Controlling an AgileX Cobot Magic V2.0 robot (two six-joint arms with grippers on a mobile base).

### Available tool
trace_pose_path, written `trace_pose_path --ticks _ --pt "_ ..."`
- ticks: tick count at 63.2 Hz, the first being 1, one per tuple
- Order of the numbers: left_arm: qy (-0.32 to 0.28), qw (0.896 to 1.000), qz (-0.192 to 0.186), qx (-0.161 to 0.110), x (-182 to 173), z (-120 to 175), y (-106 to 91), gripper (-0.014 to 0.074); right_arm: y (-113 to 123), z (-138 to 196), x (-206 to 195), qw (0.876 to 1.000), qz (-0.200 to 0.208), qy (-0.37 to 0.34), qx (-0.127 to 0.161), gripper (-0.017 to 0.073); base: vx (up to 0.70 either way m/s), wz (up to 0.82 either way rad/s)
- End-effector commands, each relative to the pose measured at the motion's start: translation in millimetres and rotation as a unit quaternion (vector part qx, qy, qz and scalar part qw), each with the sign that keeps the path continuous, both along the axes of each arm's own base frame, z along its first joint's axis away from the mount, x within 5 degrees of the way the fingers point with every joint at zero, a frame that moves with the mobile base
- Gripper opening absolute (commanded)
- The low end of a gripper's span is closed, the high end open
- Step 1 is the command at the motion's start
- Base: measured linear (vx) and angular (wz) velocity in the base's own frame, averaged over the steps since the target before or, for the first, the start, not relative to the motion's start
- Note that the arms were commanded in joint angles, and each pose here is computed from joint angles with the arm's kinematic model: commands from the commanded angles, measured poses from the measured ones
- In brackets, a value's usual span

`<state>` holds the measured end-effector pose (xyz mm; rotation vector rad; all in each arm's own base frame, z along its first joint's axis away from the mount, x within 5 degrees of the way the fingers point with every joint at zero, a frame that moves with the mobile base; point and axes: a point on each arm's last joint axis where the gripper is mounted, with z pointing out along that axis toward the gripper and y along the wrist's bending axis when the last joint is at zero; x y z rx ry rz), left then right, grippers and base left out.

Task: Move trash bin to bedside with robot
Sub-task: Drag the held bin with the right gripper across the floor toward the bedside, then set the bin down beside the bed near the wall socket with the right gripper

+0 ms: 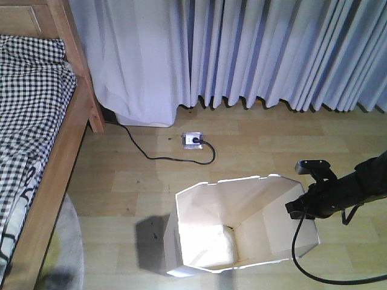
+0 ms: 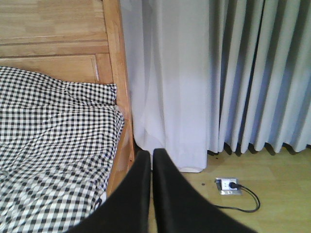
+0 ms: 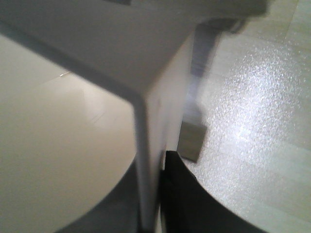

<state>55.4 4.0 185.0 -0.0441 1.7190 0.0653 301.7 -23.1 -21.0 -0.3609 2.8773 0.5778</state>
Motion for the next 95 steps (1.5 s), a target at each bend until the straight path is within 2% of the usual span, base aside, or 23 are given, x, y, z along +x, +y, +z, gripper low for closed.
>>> trace_pose_path --ticks 1,95 --pt "-0.033 0.999 0.0 0.0 0.4 0.8 -0.1 -0.0006 11.2 31.6 10.7 0.995 -0.004 -0.03 0.091 -0.0003 0.2 0.05" --pt "-0.033 0.999 0.0 0.0 0.4 0.8 -0.1 -0.0006 11.2 31.6 10.7 0.995 -0.004 -0.03 0.091 -0.0003 0.19 0.0"
